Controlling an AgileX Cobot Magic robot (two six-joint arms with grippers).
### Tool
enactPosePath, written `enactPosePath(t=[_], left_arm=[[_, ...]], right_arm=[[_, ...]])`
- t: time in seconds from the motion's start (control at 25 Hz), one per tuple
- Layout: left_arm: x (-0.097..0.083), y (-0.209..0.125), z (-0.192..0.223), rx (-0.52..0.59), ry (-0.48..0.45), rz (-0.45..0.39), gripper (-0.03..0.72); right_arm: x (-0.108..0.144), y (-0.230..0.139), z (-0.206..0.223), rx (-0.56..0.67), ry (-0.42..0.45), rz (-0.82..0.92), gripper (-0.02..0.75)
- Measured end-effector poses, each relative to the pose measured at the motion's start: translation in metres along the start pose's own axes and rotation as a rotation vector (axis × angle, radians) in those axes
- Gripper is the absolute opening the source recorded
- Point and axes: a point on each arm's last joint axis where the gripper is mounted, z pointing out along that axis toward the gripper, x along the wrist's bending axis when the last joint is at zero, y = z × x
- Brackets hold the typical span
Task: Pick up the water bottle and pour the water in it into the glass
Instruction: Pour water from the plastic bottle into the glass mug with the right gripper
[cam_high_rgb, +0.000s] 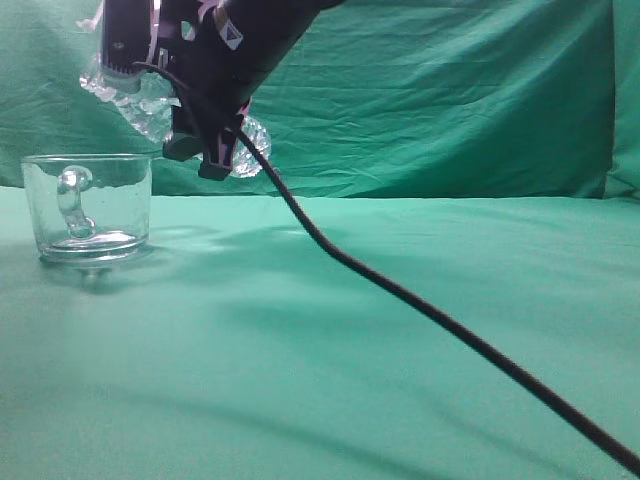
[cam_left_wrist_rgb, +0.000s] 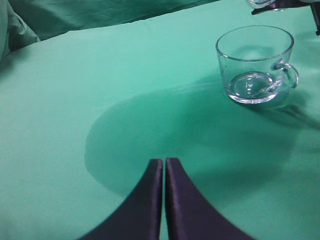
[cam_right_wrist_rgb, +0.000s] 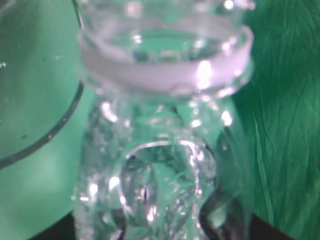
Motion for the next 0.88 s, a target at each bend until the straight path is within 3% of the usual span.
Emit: enactPosePath(t=[0.88], left_arm=[[0.0000, 0.0000, 0.0000, 0.000, 0.000, 0.000, 0.000]], right_arm=[[0.0015, -0.0027, 0.0013, 0.021, 0.003, -0.318, 0.305]])
